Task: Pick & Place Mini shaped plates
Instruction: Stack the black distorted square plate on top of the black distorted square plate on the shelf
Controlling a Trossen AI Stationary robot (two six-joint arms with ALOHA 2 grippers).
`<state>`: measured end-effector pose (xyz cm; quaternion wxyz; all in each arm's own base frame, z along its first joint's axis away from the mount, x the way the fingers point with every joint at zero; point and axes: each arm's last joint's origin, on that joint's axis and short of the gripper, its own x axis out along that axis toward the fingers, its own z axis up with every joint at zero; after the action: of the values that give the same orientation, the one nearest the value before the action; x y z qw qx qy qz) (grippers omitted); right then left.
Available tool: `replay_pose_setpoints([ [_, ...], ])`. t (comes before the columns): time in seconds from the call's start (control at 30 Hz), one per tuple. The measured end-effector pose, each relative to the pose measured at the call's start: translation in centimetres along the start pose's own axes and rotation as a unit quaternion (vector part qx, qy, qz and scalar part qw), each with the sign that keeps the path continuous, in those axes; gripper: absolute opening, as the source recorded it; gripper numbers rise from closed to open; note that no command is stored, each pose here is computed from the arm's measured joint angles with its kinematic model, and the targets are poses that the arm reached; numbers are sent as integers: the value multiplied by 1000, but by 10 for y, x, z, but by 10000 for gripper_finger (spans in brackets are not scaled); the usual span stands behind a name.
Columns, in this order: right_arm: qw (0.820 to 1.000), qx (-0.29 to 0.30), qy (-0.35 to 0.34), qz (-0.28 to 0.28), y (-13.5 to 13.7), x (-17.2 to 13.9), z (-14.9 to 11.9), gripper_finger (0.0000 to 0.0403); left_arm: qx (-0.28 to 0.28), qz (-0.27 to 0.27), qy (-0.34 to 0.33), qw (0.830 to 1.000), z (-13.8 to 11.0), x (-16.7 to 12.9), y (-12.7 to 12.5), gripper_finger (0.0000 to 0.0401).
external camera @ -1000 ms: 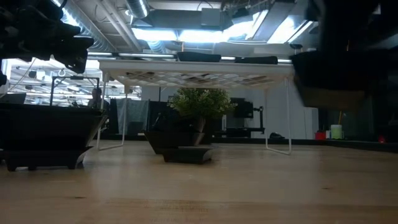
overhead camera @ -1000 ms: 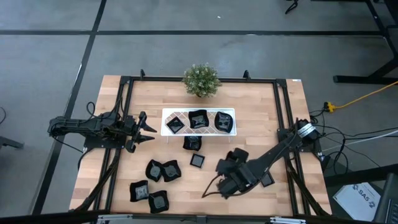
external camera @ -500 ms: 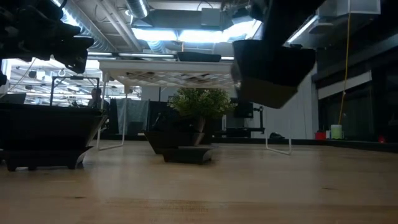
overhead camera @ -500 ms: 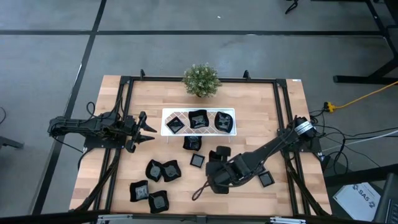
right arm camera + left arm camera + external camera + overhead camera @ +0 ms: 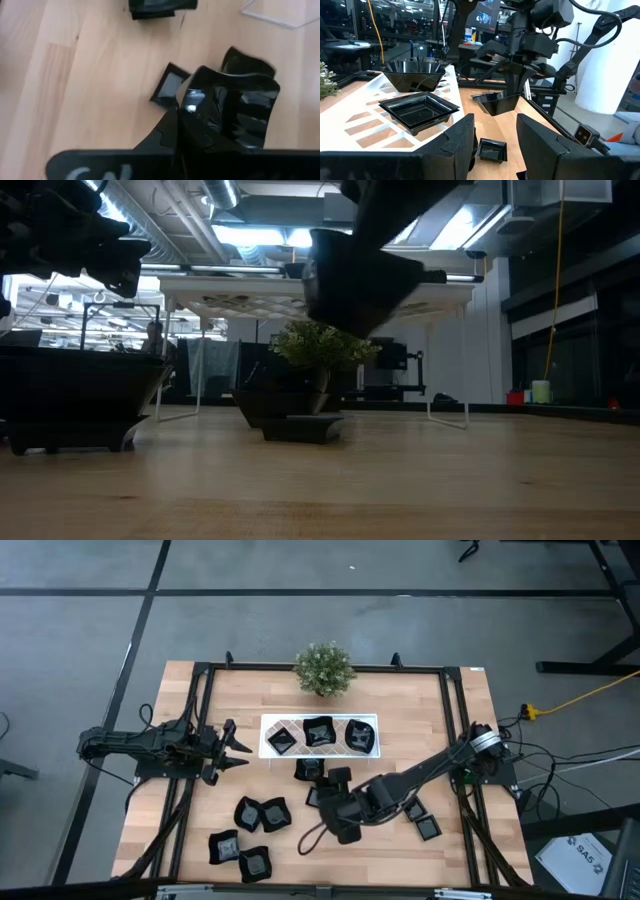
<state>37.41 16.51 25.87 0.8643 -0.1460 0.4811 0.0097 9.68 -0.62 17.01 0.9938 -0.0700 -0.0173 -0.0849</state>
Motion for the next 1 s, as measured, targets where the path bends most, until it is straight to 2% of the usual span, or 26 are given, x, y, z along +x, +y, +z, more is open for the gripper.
replay_pose_setpoints([
  [0.7,991,-93,-92,-40,-56,-50,51,7,0,0,0,1000,0,0,0,143],
  [0.87,986,-118,-82,-82,-72,-54,54,7,0,0,0,1000,0,0,0,143],
  [1.0,985,-133,-49,-93,-86,-52,49,7,0,0,0,1000,0,0,0,143],
])
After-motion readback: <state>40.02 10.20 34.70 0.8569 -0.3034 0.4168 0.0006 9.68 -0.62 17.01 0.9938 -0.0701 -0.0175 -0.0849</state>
